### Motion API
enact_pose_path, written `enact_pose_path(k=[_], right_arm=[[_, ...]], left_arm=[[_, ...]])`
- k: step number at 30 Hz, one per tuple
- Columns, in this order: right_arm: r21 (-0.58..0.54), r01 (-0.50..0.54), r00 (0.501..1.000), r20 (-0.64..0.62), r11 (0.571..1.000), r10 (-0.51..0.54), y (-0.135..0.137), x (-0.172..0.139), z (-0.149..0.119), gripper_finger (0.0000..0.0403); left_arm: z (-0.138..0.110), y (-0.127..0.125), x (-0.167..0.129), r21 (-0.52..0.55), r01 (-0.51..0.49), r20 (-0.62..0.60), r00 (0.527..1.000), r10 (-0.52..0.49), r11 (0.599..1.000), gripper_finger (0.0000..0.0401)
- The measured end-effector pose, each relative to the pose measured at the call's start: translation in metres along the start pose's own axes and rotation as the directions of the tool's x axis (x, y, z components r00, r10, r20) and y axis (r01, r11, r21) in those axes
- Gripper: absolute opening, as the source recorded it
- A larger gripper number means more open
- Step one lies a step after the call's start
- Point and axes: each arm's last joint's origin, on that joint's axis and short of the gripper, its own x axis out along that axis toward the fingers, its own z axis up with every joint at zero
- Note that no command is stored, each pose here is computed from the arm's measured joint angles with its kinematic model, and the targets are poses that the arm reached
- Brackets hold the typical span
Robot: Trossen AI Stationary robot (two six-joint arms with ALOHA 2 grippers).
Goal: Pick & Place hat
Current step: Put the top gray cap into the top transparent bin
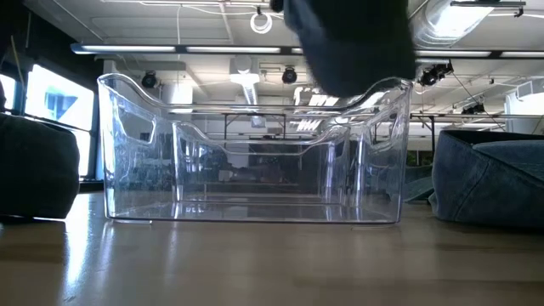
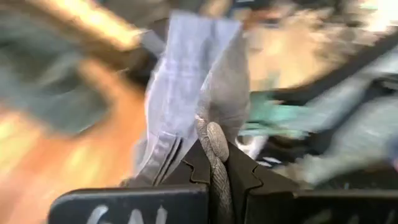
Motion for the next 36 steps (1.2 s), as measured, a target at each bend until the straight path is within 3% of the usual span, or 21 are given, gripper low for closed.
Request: enact_pose_path(k=[5,10,13,17,22,29,33,36], right_arm=[[-0.051,0.057,0.998,0.008,0.997,-0.057,0.003,-0.011,-0.001,0.0103],[-0.085,0.078,0.997,0.023,0.993,-0.076,0.005,-0.017,-0.001,0.0102],[-0.090,0.090,0.996,0.027,0.992,-0.088,0.003,-0.018,0.000,0.0103],[-0.105,0.101,0.995,0.028,0.989,-0.099,0.001,-0.018,0.000,0.0102],[-0.132,0.100,0.995,0.029,0.986,-0.097,0.001,-0.018,0.000,0.0103],[-0.137,0.107,0.994,0.031,0.985,-0.104,0.001,-0.018,0.000,0.0099],[-0.115,0.108,0.994,0.032,0.987,-0.105,0.001,-0.018,0.000,0.0099],[-0.104,0.107,0.994,0.031,0.989,-0.105,0.001,-0.018,0.000,0.0099]], left_arm=[[-0.007,0.005,-0.013,-0.102,-0.267,0.032,0.962,0.271,0.958,0.0002],[-0.005,0.000,-0.030,-0.178,-0.400,0.143,0.893,0.426,0.899,0.0001],[-0.013,-0.001,-0.043,-0.234,-0.530,0.160,0.806,0.570,0.815,0.0001],[-0.033,0.000,-0.047,-0.311,-0.675,0.116,0.672,0.732,0.669,0.0000],[-0.050,-0.002,-0.036,-0.388,-0.707,0.149,0.585,0.797,0.592,0.0000],[-0.081,0.023,-0.005,-0.445,-0.767,0.181,0.428,0.885,0.462,0.0000],[-0.079,0.024,0.005,-0.502,-0.713,0.248,0.423,0.872,0.489,0.0000],[-0.083,0.029,0.010,-0.479,-0.738,0.240,0.411,0.880,0.475,0.0000]])
